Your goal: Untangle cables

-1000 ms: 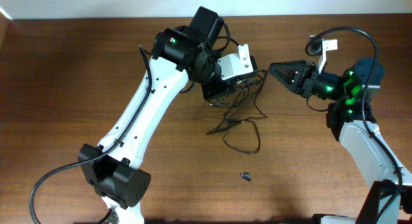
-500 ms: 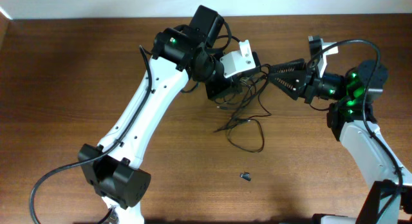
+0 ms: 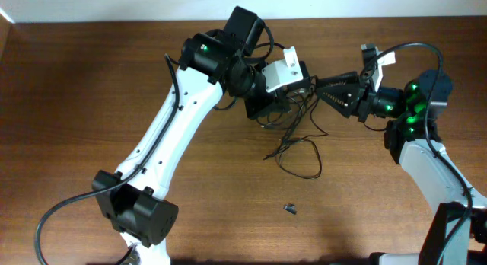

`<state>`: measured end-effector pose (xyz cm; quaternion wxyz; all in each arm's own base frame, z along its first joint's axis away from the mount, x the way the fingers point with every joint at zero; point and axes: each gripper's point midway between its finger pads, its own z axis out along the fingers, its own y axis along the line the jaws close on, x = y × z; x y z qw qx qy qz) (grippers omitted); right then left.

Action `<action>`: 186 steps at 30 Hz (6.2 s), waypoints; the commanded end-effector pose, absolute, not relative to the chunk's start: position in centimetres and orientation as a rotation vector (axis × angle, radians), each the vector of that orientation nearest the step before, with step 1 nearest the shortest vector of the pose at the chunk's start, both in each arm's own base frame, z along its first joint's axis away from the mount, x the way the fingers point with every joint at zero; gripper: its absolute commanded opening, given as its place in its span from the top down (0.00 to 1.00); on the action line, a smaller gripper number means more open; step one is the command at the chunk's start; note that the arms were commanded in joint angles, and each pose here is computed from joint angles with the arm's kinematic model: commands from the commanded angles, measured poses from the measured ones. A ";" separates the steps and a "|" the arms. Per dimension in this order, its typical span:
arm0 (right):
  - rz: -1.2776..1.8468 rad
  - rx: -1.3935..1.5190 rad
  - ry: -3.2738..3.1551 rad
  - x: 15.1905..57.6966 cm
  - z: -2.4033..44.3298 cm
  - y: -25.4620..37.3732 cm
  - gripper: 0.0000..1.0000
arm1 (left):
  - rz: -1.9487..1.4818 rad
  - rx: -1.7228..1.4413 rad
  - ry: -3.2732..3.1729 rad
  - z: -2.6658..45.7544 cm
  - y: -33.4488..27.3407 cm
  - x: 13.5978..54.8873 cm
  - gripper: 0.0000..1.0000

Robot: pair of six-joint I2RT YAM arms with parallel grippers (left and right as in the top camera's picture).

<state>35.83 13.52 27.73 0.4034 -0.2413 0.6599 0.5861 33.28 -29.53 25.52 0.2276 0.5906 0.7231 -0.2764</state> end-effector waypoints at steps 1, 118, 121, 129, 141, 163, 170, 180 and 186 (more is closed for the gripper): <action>1.486 -0.628 1.663 35.8 27.7 13.6 0.75 | -0.816 1.618 1.932 26.7 -30.4 32.8 1.00; 1.440 0.187 2.049 39.9 19.6 7.6 0.01 | -0.219 0.777 2.448 24.9 -16.8 44.6 0.01; 1.394 0.283 2.092 40.2 18.4 7.0 0.01 | -0.203 0.705 2.466 24.9 -14.5 45.4 0.01; 1.264 0.371 2.097 41.5 17.4 5.5 0.01 | -0.196 0.683 2.472 24.9 -13.7 45.7 0.01; 1.264 0.371 2.097 41.5 17.4 5.5 0.01 | -0.197 0.684 2.472 24.9 -13.7 45.6 0.01; 1.264 0.371 2.097 41.5 17.4 5.5 0.01 | -0.305 0.841 2.507 11.1 -22.0 50.9 0.01; 1.264 0.371 2.097 41.5 17.4 5.5 0.01 | -0.217 0.911 2.404 6.8 -27.1 53.0 0.01; 1.264 0.371 2.097 41.5 17.4 5.5 0.01 | -0.207 0.928 2.397 1.7 -27.9 54.3 0.38; 1.264 0.371 2.097 41.5 17.4 5.5 0.01 | -0.208 0.925 2.385 1.7 -28.1 54.5 0.50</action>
